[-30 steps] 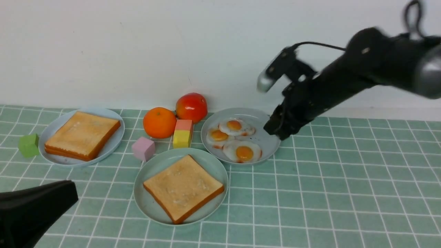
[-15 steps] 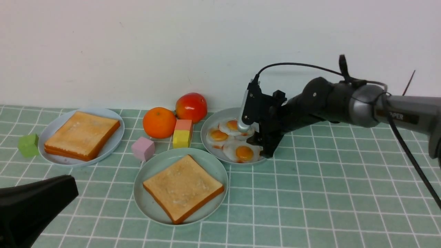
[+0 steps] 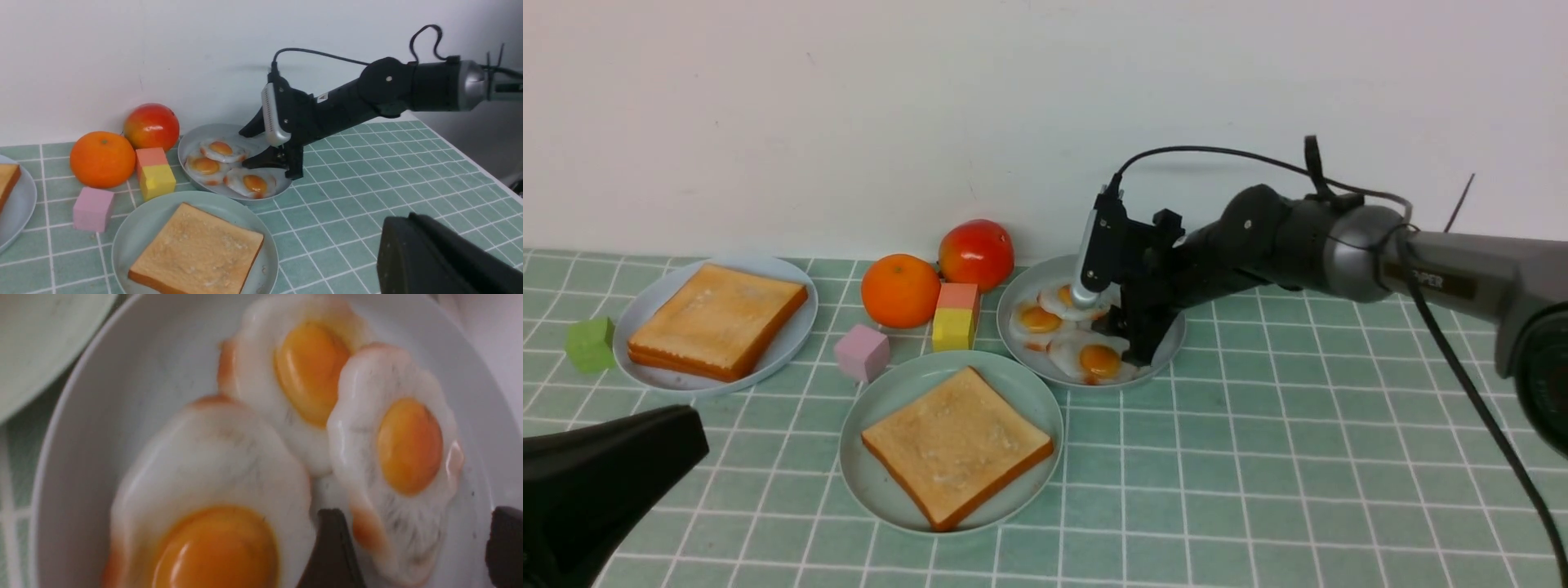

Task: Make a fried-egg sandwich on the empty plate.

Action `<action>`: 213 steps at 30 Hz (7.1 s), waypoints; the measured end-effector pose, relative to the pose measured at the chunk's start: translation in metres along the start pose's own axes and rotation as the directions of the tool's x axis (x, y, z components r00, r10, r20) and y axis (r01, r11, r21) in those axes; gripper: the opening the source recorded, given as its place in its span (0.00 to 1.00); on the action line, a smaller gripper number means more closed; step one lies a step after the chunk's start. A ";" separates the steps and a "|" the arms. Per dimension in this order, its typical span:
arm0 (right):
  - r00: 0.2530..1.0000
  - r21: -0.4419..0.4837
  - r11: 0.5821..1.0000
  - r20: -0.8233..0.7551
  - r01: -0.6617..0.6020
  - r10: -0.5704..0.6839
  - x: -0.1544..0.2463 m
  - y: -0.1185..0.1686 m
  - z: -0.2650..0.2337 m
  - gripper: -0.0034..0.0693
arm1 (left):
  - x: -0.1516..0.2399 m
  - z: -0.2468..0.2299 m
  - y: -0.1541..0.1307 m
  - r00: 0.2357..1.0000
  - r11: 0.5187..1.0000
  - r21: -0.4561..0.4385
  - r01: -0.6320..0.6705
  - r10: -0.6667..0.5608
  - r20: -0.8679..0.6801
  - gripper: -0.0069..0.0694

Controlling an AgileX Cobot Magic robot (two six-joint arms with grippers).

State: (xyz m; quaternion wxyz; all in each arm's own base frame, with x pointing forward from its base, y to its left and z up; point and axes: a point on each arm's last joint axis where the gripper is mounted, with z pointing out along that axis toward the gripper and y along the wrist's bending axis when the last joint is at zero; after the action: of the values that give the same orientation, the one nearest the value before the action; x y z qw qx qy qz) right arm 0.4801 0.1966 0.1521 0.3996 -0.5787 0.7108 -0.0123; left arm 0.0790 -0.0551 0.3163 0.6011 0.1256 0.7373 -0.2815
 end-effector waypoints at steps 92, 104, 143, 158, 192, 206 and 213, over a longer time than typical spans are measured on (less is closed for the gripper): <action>0.995 -0.200 0.975 0.023 0.098 -0.095 -0.102 0.153 -0.056 0.60 | 0.011 -0.001 0.010 0.990 0.992 -0.102 -0.079 0.066 -0.124 0.09; 0.974 -0.295 0.929 -0.102 -0.226 0.204 -0.134 0.120 -0.261 0.70 | 0.028 0.055 0.012 0.862 0.969 -0.248 -0.002 -0.124 -0.492 0.09; 0.809 -0.161 0.802 0.025 -0.576 0.587 -0.043 0.167 -0.453 0.05 | 0.041 0.294 0.277 0.665 0.835 -0.425 -0.348 -0.100 -0.741 0.67; 0.811 -0.166 0.802 0.021 -0.574 0.585 -0.043 0.168 -0.453 0.06 | -0.017 0.278 0.213 0.605 0.819 -0.351 -0.454 -0.006 -0.796 0.13; 0.813 -0.227 0.787 -0.046 -0.574 0.580 -0.041 0.176 -0.454 0.09 | 0.074 0.306 0.016 0.371 0.841 0.151 -0.519 0.381 -0.847 0.28; 0.823 -0.187 0.805 -0.049 -0.563 0.565 -0.038 0.173 -0.454 0.11 | 0.013 0.271 -0.006 0.534 0.913 0.059 -0.403 0.287 -0.795 0.49; 0.798 -0.097 0.794 -0.009 -0.600 0.602 -0.026 0.171 -0.469 0.12 | -0.080 0.154 -0.035 0.844 0.962 0.037 -0.269 0.254 -0.473 0.07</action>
State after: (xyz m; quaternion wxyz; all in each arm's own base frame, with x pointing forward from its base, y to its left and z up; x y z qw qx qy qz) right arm 0.0681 0.0661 0.4037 0.3627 -0.3414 0.8531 0.1553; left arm 0.2060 -0.1588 0.3833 0.4373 0.2808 0.8417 -0.1464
